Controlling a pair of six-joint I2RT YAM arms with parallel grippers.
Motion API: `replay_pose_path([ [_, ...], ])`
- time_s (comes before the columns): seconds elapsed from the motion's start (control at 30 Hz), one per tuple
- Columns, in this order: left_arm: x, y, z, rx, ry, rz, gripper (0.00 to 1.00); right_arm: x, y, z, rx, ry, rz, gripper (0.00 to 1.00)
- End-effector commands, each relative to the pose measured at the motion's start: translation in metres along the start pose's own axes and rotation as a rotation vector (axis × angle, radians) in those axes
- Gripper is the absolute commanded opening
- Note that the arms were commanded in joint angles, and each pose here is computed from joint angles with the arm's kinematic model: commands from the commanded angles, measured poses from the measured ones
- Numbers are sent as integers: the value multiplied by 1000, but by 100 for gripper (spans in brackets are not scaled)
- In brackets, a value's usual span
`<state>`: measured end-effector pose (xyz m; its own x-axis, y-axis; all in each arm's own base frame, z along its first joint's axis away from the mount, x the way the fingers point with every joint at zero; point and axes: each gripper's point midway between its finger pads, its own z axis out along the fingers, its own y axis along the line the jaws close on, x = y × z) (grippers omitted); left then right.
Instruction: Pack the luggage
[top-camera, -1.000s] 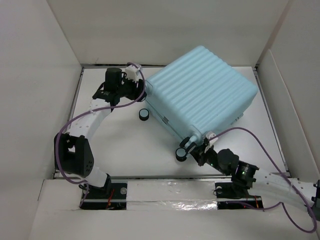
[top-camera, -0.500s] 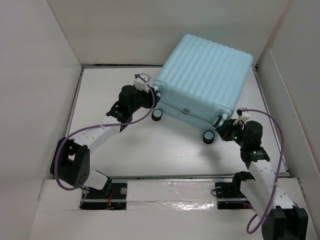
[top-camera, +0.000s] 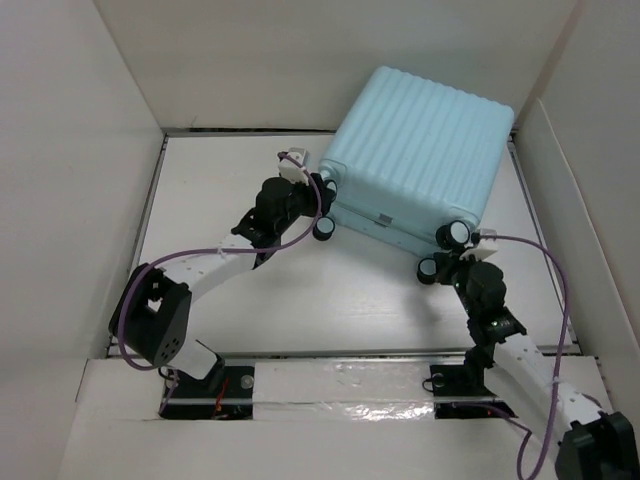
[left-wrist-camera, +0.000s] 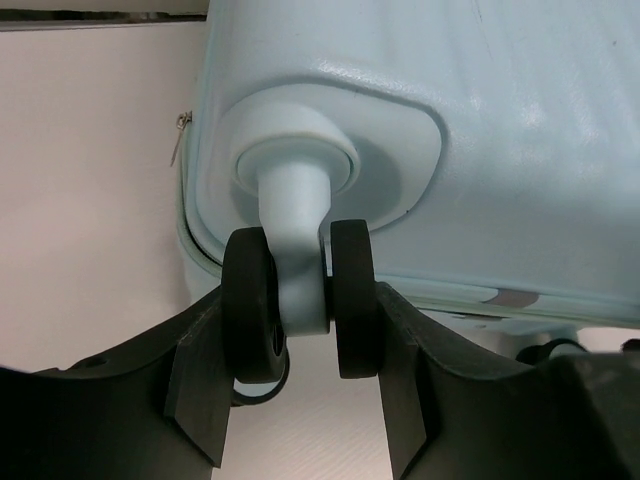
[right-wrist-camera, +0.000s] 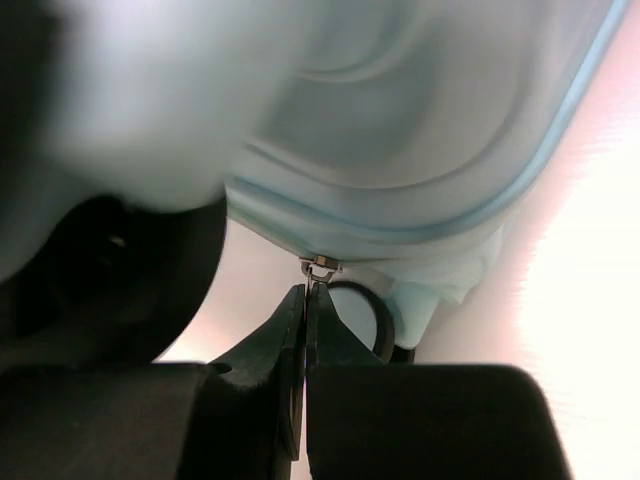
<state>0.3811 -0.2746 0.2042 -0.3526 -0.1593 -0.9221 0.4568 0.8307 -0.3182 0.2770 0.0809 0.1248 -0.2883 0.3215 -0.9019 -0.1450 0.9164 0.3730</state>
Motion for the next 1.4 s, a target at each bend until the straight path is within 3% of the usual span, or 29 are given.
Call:
replay_pose_path([
  [0.0,-2,-180,-43,752,58,-133,0,-77,79,-15,-175,-331,16,0],
  [0.03,-5,-189,-47,792,60,-153,0,-72,95,-19,-183,-331,4,0],
  [0.07,-9,-195,-51,820,67,-200,0,-78,80,-18,-58,-379,23,0],
  [0.1,-17,-200,-57,862,39,-204,0,-76,84,-14,-38,-388,15,0],
  [0.23,-22,-209,-73,923,26,-254,0,-73,110,15,-15,-341,-58,0],
  [0.43,-6,-209,-107,944,8,-306,0,-57,171,49,-247,-248,-122,0],
  [0.63,4,-202,-140,919,-26,-330,0,-42,266,68,-604,-150,-211,0],
  [0.8,5,-190,-179,882,-84,-375,0,2,342,47,-902,-50,-219,0],
  [0.9,7,-180,-199,839,-122,-408,0,11,380,18,-1053,-56,-191,0],
  [1.03,8,-178,-221,812,-163,-439,0,25,388,-5,-1166,-50,-114,0],
  [1.23,15,-208,-221,830,-129,-419,0,10,303,19,-975,-21,-101,0],
  [1.37,10,-241,-211,887,-129,-417,0,-16,255,38,-911,7,-208,0],
])
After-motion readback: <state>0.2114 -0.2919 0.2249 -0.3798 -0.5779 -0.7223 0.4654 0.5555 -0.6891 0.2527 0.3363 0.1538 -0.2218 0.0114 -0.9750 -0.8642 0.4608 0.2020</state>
